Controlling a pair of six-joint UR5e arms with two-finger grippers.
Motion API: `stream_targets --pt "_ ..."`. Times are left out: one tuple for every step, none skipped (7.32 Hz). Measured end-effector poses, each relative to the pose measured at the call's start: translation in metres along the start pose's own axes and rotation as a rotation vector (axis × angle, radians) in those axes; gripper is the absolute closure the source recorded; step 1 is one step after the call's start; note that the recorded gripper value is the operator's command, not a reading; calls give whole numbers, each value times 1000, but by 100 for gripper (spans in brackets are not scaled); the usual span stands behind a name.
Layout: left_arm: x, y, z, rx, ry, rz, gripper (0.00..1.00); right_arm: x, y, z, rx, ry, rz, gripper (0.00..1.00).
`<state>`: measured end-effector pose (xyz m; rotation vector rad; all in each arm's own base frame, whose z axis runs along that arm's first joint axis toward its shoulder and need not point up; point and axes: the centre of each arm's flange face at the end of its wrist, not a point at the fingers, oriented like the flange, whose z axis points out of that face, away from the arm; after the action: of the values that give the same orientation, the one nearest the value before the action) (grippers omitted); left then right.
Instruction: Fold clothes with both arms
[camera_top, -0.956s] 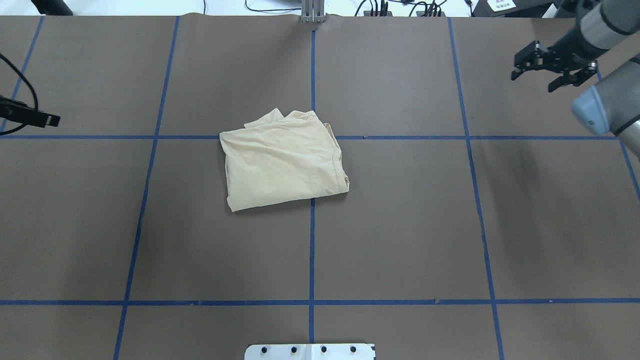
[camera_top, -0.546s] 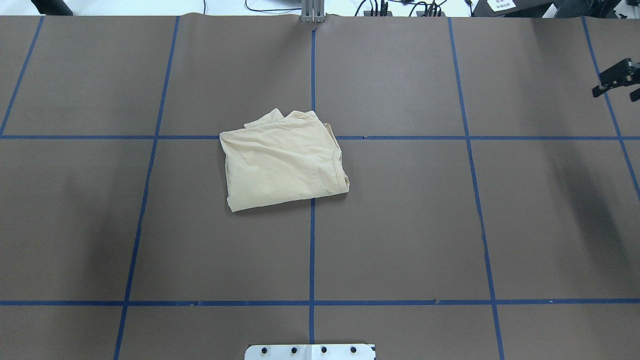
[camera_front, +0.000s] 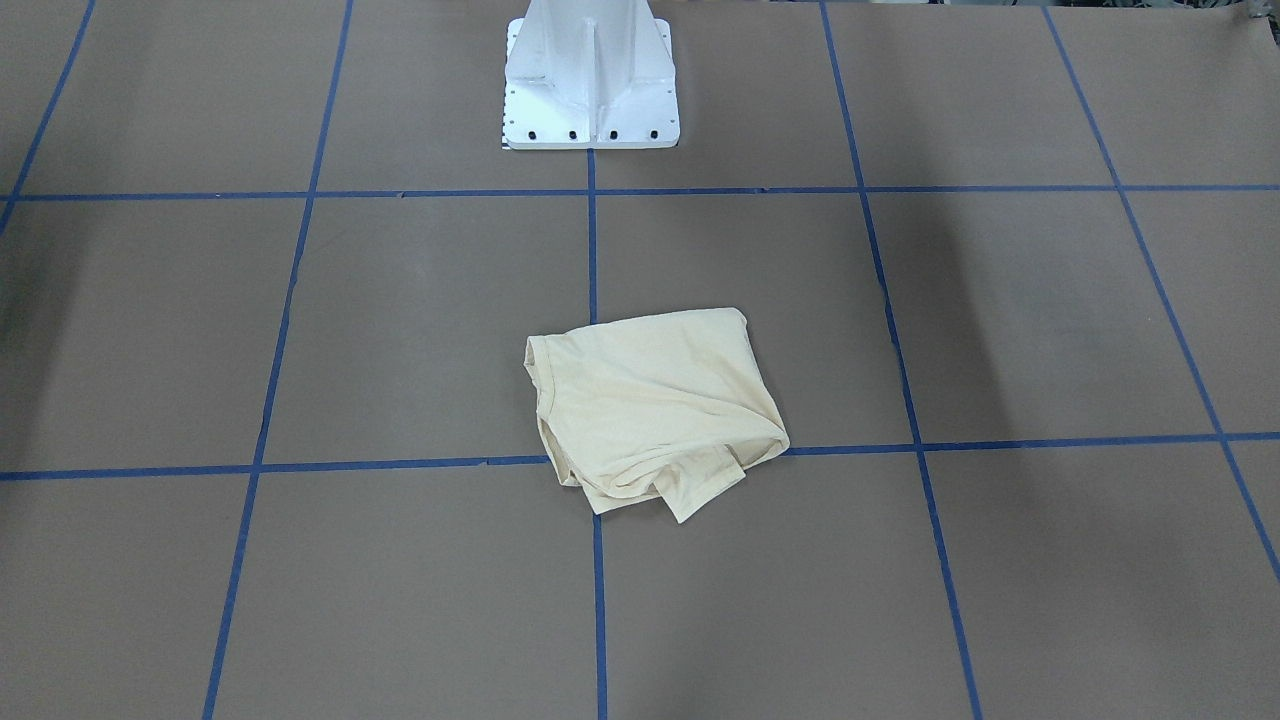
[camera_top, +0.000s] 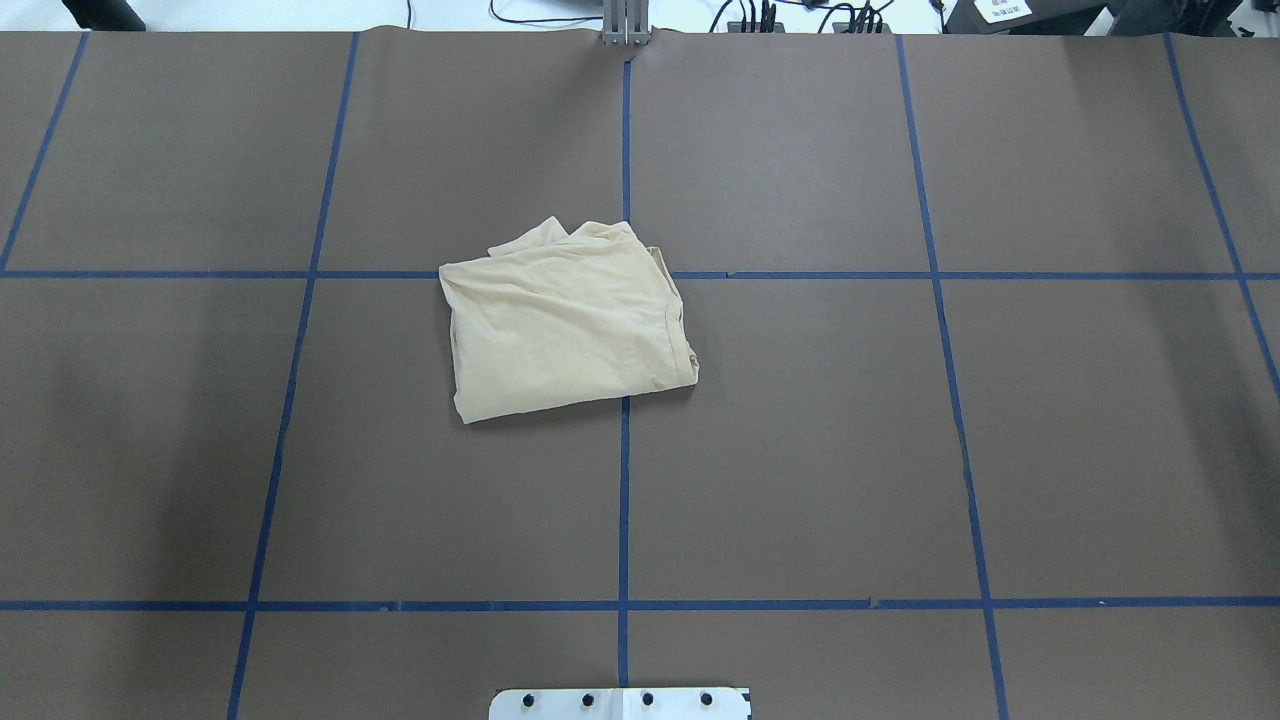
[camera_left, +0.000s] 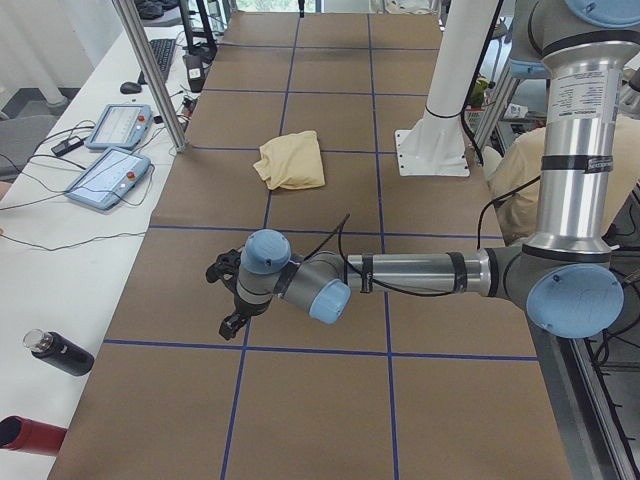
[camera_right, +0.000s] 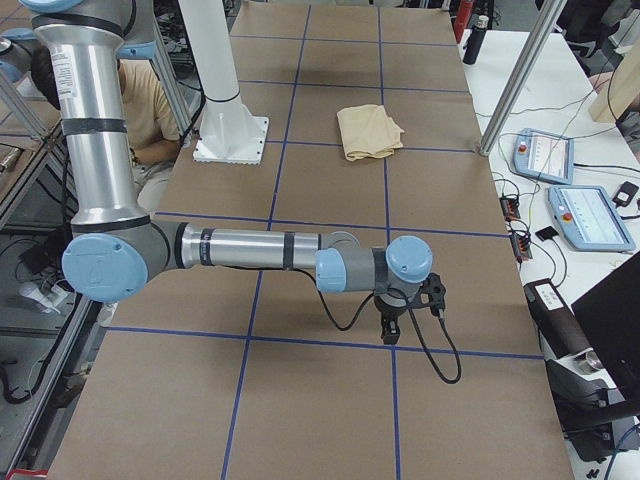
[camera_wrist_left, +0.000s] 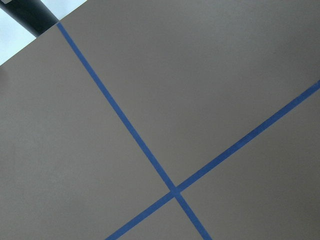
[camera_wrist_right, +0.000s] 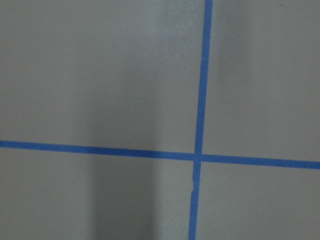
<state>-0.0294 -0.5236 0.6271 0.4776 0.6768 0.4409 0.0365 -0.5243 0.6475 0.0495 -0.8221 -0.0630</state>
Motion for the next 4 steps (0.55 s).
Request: stream_targets --pt "3 -8 -6 -27 20 -32 0 -6 17 -8 7 0 -7 0" --pt "6 -9 -10 -47 33 -54 0 -16 25 -18 8 1 -7 0" --pt "8 -5 -11 -58 40 -67 0 -23 26 -25 11 6 -12 0" --pt "10 -1 -13 -63 43 -75 0 -27 25 -28 14 11 -22 0"
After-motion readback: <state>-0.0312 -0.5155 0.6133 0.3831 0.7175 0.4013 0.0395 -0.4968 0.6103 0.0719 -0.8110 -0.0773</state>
